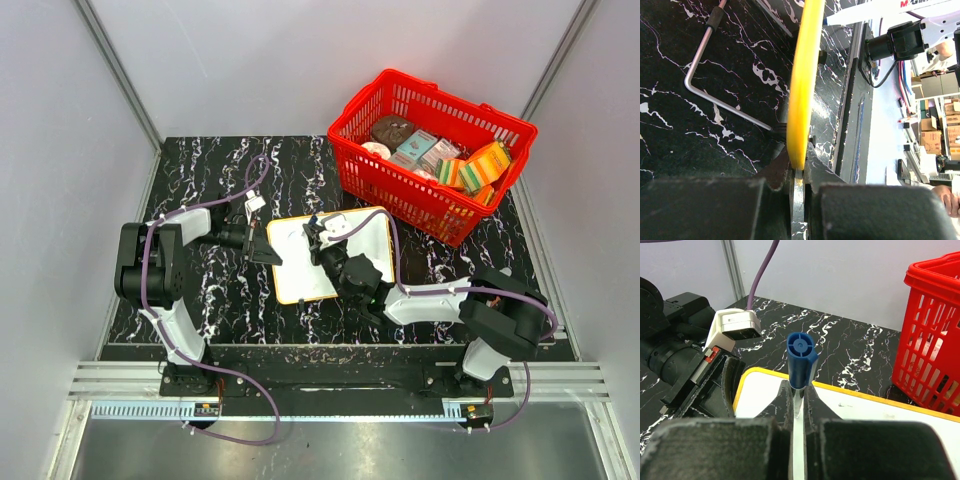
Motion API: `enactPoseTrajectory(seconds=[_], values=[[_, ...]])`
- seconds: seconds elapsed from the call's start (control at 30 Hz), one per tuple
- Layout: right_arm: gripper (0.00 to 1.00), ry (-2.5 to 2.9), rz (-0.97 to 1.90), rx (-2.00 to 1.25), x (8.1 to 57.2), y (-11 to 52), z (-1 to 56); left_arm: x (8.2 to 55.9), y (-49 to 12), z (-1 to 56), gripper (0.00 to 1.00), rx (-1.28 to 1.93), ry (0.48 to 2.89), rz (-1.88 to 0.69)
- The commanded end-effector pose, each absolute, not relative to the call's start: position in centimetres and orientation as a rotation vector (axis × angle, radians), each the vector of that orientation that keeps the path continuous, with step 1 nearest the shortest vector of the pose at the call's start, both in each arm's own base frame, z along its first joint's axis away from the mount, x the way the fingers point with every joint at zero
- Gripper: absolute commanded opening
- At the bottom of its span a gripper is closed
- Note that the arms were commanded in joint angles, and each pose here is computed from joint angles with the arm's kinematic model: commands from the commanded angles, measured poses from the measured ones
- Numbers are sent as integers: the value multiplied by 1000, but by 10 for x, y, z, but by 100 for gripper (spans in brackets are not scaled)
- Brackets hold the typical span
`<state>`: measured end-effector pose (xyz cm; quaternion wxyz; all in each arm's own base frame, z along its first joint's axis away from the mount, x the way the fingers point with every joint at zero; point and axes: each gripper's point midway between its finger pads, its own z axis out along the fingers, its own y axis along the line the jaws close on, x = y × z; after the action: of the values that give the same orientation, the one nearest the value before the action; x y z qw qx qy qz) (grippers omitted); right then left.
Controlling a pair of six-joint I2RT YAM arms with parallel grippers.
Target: Write a sentence on the whiteboard
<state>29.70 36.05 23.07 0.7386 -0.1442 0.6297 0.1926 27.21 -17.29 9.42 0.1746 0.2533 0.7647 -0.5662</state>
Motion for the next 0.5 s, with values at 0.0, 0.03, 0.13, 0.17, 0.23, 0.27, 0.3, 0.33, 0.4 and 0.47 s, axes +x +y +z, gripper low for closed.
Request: enactPoseTrajectory(seconds=[0.0,0.03,0.13,0.17,0.23,0.27,0.3,0.33,0.4,0.47], values=[[0,1368,433,-254,303,361,240,278,-164,70,0,808,2254,-1446],[0,1370,434,-256,304,361,239,278,-164,70,0,808,2254,-1446],[0,1369,451,-266,302,363,239,278,-165,70,0,807,2252,-1448],[0,1367,463,-275,300,364,239,278,-164,70,0,807,2254,-1446],[0,1370,471,-276,299,364,238,278,-165,70,0,807,2251,-1449],[0,1372,475,-278,299,364,238,279,-165,71,0,811,2249,-1445],[0,1377,475,-281,298,364,236,278,-165,70,0,811,2250,-1450],[0,1382,474,-281,298,363,234,277,-165,71,0,813,2248,-1455],[0,1389,483,-282,297,364,231,278,-165,70,0,811,2253,-1456],[0,1400,482,-286,296,363,229,278,-165,70,0,814,2251,-1454]])
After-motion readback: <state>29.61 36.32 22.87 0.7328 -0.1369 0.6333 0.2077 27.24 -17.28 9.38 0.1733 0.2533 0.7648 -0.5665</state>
